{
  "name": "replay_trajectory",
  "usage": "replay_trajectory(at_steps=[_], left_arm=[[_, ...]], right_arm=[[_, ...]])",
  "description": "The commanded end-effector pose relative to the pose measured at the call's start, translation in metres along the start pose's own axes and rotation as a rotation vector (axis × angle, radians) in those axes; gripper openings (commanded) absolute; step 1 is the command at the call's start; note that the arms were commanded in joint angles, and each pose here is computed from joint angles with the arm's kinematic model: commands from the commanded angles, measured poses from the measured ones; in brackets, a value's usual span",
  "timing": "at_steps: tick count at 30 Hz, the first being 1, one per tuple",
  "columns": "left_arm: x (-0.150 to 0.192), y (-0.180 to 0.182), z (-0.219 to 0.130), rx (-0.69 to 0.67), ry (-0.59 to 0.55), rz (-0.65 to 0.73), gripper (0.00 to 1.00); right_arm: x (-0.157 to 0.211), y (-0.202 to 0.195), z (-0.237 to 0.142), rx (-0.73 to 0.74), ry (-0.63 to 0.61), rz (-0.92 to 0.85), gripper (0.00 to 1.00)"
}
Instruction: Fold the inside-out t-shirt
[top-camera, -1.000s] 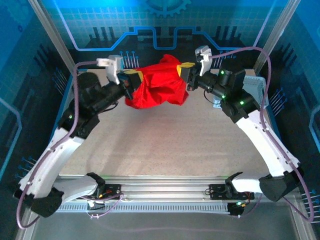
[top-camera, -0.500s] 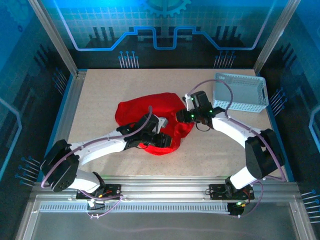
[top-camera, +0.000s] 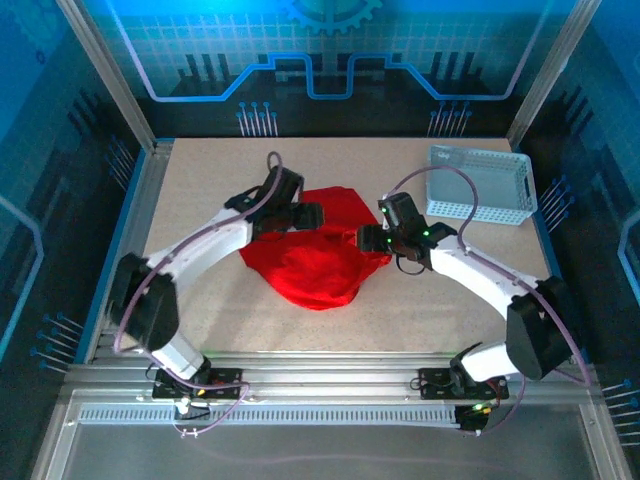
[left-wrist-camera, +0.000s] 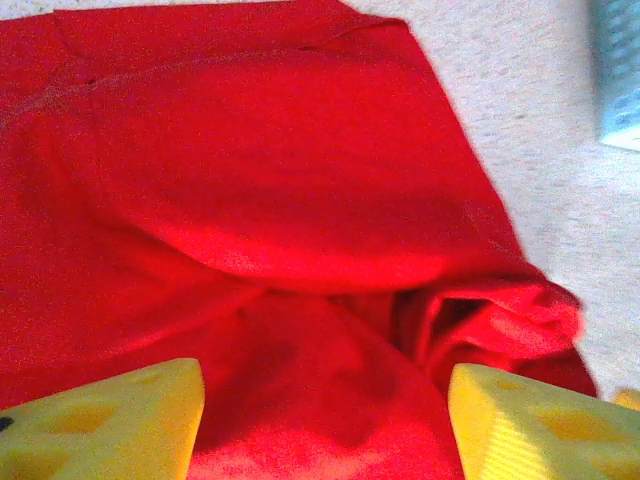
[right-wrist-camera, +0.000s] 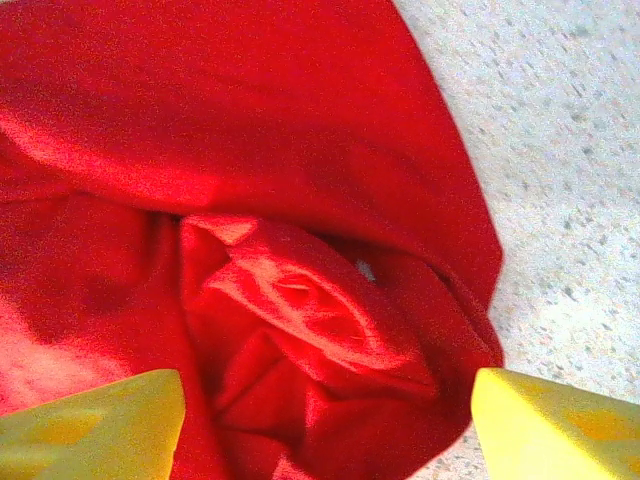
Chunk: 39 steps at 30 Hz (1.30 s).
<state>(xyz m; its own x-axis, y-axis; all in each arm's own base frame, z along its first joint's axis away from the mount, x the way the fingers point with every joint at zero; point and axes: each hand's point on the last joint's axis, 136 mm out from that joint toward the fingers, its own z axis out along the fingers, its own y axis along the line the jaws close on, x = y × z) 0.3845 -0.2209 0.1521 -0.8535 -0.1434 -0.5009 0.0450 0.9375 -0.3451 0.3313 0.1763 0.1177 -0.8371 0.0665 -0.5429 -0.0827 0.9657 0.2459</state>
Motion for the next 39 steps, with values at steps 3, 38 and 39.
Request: replay_trajectory(at_steps=[3,38,39], left_arm=[[0.018,0.039,0.036,-0.244,0.147,0.044,0.76],[0.023,0.15,-0.04,-0.263,-0.076,-0.357,0.0],[0.023,0.15,-0.036,-0.274,-0.042,-0.349,0.0]], right_arm=[[0.025,-0.022,0.022,0.101,0.113,0.091,0.78],[-0.009,-0.034,-0.01,-0.152,-0.059,0.011,0.08],[-0.005,-0.039,-0.006,-0.128,-0.044,0.021,0.11]])
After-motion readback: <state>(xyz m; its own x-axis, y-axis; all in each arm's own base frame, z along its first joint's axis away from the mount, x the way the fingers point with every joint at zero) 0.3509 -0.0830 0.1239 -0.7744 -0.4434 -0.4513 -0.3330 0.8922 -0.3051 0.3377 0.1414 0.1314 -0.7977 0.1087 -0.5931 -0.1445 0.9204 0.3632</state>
